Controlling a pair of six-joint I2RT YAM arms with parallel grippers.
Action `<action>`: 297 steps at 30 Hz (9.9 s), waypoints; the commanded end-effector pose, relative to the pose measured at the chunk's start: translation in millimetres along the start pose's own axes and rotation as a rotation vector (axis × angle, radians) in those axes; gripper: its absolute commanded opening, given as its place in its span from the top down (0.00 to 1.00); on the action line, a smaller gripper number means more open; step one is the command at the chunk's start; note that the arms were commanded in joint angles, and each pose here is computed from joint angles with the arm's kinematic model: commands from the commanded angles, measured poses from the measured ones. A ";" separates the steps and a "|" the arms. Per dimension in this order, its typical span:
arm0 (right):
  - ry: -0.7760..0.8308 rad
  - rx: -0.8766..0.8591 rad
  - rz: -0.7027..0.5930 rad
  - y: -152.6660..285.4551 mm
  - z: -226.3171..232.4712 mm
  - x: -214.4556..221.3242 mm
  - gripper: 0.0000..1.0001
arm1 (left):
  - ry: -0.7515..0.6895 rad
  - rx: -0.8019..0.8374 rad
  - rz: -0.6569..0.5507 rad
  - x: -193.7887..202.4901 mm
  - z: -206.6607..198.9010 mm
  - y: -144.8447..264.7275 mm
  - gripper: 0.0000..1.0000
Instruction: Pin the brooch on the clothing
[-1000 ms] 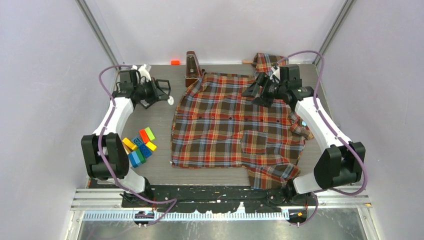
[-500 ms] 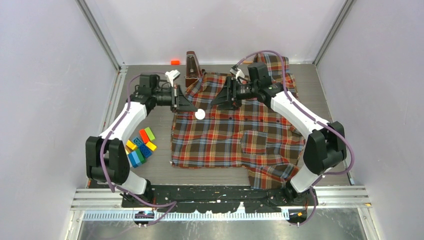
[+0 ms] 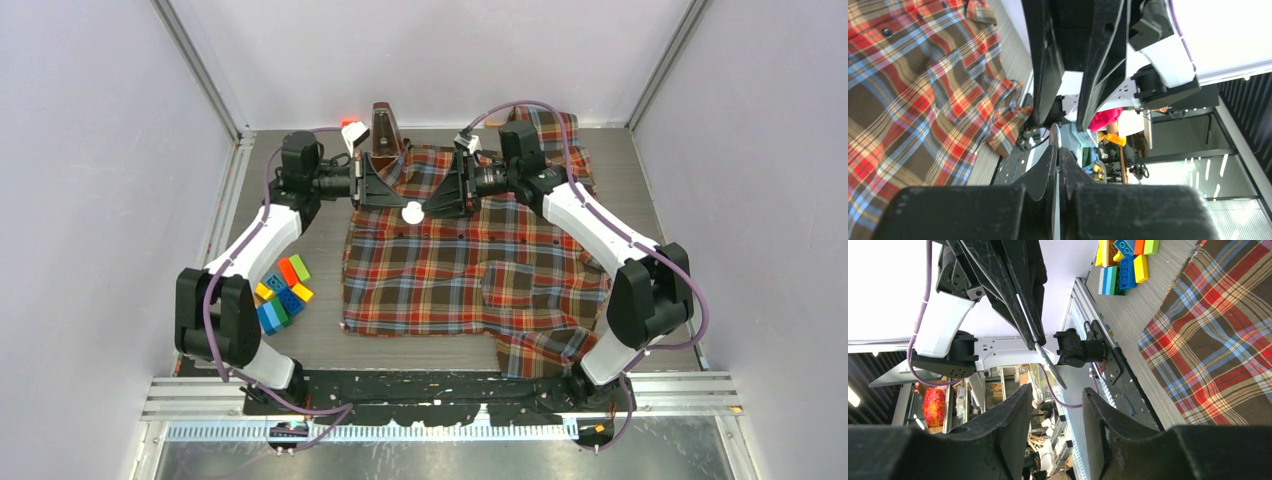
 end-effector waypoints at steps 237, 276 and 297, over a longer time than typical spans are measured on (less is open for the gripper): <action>-0.118 1.428 -0.157 141.2 -295.1 1.4 0.56 | -0.256 -0.546 -0.306 136.6 84.4 -41.3 1.00; -0.116 1.217 -0.290 146.7 -263.0 -11.5 1.00 | -0.458 -0.630 -0.290 -9.1 136.3 -206.0 1.00; -0.073 0.983 -0.333 132.9 -241.7 -17.4 1.00 | -0.352 -0.626 -0.312 -40.4 195.3 -268.7 1.00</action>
Point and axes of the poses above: each gripper's point midway between its finger pads, its own y axis back along the fingers, its own z axis along the line the jaws close on, x = y × z, the point moved 4 cm from there along y, back along the fingers, and after that the axes turned 13 degrees about y, right-handed, at the moved point
